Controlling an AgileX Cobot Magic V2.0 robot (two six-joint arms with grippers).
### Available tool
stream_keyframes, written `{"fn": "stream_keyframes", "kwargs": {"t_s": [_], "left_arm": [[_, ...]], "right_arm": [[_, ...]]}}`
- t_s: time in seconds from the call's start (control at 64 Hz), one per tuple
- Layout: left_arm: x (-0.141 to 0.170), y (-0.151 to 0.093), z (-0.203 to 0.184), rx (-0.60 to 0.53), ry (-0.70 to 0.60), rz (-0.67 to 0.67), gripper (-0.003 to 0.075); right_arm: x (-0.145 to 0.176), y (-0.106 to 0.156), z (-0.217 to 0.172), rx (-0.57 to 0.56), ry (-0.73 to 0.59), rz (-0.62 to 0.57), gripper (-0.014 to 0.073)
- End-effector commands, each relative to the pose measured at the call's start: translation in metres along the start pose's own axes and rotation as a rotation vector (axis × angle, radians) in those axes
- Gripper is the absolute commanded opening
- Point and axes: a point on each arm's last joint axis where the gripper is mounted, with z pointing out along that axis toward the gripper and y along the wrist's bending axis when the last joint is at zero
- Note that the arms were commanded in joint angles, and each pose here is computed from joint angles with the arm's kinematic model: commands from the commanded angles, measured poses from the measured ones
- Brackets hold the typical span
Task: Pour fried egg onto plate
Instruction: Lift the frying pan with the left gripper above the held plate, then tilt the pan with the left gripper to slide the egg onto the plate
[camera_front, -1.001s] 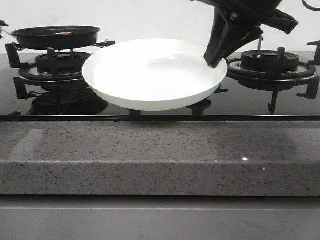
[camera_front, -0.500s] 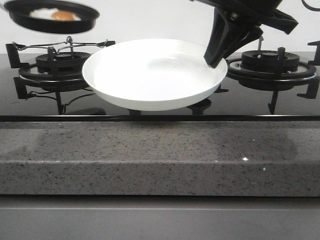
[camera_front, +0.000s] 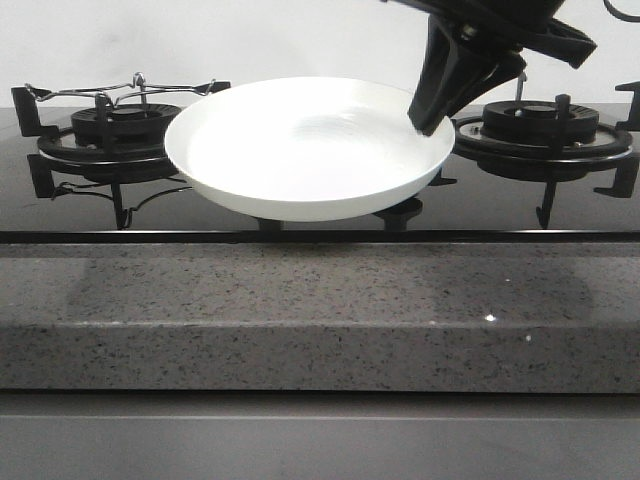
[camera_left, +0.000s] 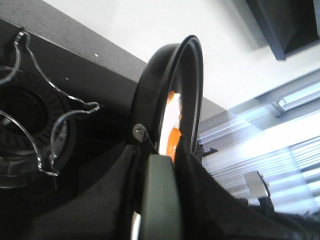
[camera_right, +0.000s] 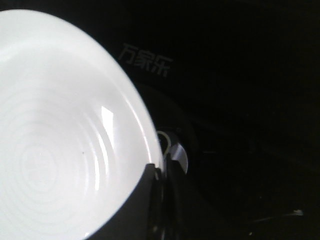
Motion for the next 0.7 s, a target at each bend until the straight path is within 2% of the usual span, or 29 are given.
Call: {"fn": "stream_keyframes", "kwargs": {"t_s": [0.0, 0.094, 0.235, 0.406, 0.688], "left_arm": [[0.006, -0.042, -0.007, 0.109, -0.076, 0.081, -0.0019], [0.02, -0.052, 0.0, 0.105, -0.047, 0.115, -0.0019], [0.038, -0.069, 0.012, 0.061, 0.007, 0.252, -0.0019], [0.051, -0.094, 0.018, -0.019, -0.031, 0.438, -0.002], [0.071, -0.135, 0.016, -0.014, -0.103, 0.763, -0.0019]], "right_arm": [[-0.01, 0.007, -0.02, -0.023, -0.103, -0.008, -0.0054], [-0.01, 0.007, -0.02, -0.023, -0.103, -0.008, -0.0054], [-0.01, 0.007, -0.02, -0.023, -0.103, -0.008, -0.0054], [-0.01, 0.007, -0.02, -0.023, -0.103, -0.008, -0.0054], [-0.01, 0.007, -0.02, -0.023, -0.103, -0.008, -0.0054]]}}
